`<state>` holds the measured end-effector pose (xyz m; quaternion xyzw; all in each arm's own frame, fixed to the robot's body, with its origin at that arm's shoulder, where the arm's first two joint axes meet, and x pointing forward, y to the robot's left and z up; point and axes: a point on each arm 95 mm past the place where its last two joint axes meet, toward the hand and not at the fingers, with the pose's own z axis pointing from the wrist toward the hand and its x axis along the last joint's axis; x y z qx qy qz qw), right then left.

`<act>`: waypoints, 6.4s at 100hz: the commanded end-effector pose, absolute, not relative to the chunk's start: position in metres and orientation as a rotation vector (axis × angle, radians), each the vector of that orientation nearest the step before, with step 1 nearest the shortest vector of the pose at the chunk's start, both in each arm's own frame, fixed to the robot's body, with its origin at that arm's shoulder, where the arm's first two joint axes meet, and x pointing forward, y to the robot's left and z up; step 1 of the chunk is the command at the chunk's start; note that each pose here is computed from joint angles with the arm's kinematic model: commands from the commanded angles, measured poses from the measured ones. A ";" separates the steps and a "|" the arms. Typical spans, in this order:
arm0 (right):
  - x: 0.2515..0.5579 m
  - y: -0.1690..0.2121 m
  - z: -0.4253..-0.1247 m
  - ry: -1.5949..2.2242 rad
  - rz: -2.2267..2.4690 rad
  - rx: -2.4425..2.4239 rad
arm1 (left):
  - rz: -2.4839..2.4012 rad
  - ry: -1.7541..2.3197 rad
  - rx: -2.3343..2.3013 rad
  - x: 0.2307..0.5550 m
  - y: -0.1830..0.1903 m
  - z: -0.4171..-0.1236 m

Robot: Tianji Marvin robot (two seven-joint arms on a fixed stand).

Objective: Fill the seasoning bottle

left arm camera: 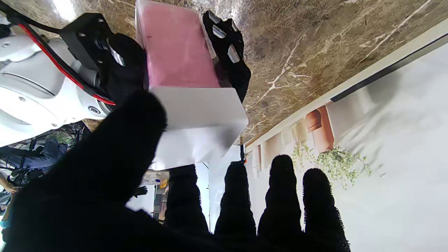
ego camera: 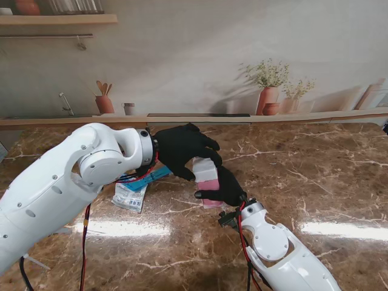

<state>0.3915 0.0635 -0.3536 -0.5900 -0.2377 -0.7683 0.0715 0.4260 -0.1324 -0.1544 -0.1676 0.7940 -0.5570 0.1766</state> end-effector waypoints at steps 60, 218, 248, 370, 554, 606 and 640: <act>0.388 0.070 -0.349 -0.713 -2.324 -1.712 | -1.571 2.005 -0.881 0.433 -0.130 -0.157; 0.386 0.075 -0.349 -0.724 -2.310 -1.700 | -1.679 2.265 -0.755 0.412 -0.119 -0.155; 0.385 0.074 -0.347 -0.688 -2.316 -1.689 | -1.567 2.314 -0.695 0.416 -0.116 -0.155; 0.385 0.078 -0.349 -0.749 -2.333 -1.686 | -1.758 1.924 -0.959 0.427 -0.137 -0.177; 0.443 0.096 -0.417 -0.634 -2.077 -1.960 | -1.501 1.594 -1.198 0.392 -0.040 -0.193; 0.446 0.097 -0.432 -0.660 -2.022 -1.986 | -1.481 1.589 -1.219 0.389 -0.037 -0.201; 0.445 0.088 -0.436 -0.645 -2.019 -2.003 | -1.459 1.603 -1.228 0.387 -0.035 -0.203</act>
